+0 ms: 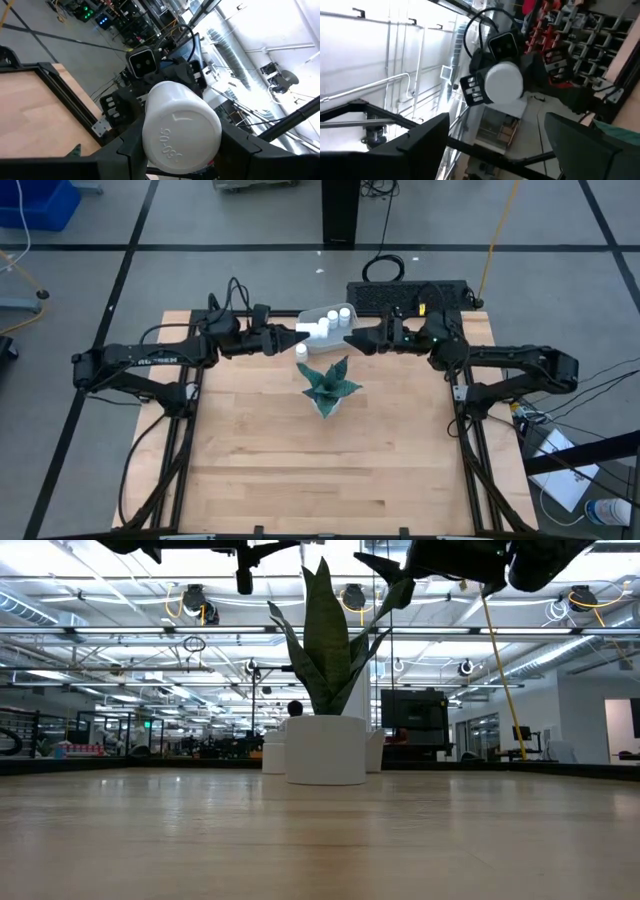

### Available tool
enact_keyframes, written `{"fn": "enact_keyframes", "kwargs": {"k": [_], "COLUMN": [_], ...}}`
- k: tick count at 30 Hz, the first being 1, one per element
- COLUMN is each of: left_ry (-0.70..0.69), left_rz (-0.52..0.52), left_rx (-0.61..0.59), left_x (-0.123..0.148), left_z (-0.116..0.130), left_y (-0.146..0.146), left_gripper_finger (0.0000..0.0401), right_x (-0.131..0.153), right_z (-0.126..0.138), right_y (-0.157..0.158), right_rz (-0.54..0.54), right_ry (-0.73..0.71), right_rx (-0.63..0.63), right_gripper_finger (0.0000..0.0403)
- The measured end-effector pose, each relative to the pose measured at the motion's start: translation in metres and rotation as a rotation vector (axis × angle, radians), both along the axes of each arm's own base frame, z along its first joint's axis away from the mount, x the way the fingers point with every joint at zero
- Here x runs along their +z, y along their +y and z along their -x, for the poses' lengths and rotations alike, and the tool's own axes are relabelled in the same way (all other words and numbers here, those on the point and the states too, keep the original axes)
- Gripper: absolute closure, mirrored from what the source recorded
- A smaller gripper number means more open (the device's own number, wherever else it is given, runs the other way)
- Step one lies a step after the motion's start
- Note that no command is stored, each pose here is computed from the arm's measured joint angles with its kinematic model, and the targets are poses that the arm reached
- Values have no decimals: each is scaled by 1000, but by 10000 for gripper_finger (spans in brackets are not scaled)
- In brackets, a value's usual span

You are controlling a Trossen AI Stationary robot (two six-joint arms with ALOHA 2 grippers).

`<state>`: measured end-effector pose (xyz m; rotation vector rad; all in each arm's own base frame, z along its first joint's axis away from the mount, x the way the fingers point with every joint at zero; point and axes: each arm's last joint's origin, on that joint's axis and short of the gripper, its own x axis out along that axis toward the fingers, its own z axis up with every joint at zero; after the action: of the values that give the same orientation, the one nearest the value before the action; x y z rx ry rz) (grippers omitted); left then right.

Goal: Pick and place pill bottles into a basket
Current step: Put the white medicine bottle into the gray bin

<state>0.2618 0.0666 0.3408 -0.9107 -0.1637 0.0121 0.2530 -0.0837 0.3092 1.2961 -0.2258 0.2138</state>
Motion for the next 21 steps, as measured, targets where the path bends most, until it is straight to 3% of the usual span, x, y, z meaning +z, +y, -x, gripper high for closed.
{"fn": "enact_keyframes", "kwargs": {"k": [9,21], "left_ry": [5,24], "left_rz": [-5,3], "left_rx": [2,5], "left_x": [0,-2], "left_z": [0,1], "left_y": [0,2], "left_gripper_finger": [223,222], "right_x": [18,28], "right_z": [-19,-54], "right_y": [-4,-12], "right_rz": [36,107], "right_ry": [-14,74], "right_rx": [45,137], "right_gripper_finger": [65,64]}}
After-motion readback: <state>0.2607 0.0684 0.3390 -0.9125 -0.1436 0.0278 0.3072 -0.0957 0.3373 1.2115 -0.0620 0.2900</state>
